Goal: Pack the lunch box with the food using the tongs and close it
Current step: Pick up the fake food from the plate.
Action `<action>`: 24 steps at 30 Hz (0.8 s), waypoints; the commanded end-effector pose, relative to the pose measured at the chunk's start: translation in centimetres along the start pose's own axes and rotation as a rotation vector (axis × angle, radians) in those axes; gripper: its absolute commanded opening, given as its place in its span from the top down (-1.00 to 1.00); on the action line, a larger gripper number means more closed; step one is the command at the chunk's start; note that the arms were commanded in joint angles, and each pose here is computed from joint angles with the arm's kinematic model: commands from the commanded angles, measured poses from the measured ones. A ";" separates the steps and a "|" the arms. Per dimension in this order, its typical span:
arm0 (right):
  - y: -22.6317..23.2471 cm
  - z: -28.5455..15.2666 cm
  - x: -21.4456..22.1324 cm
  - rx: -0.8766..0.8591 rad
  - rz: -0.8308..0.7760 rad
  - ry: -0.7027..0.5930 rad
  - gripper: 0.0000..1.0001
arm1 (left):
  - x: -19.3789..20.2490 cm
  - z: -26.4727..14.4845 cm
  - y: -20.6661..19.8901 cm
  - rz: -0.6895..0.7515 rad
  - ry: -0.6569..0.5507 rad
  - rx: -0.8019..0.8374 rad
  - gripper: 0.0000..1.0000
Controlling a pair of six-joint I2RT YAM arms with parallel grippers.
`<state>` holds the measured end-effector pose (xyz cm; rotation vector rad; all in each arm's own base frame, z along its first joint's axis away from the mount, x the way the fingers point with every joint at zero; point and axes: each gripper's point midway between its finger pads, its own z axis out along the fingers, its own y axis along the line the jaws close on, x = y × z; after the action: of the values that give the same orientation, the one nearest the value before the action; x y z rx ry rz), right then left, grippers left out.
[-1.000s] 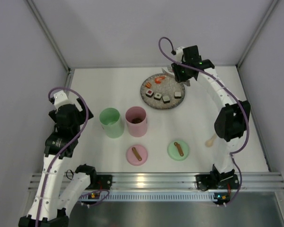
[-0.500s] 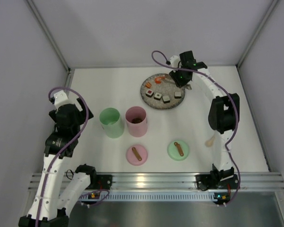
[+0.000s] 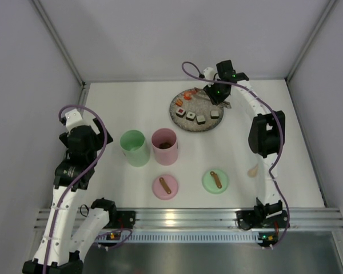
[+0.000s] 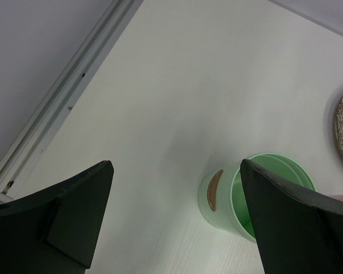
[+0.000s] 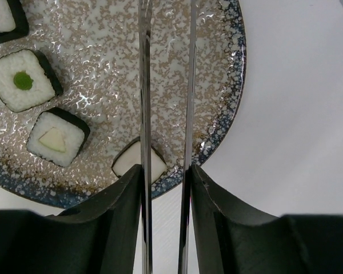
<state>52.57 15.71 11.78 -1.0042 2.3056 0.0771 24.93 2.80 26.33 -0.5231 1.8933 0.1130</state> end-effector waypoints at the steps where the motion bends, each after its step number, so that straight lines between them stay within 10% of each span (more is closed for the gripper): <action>1: 0.0 -0.9 -1.6 -0.052 -0.029 -0.055 0.25 | -0.6 0.3 -0.7 0.005 -0.023 0.026 -0.98; 24: 0.9 -3.1 -2.8 -0.105 -0.011 -0.096 0.21 | -0.5 0.2 -0.8 0.004 -0.020 0.036 -0.98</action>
<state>50.79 16.95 11.76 -1.0686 2.3193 0.2234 25.07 2.53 26.13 -0.5104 1.9058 0.1034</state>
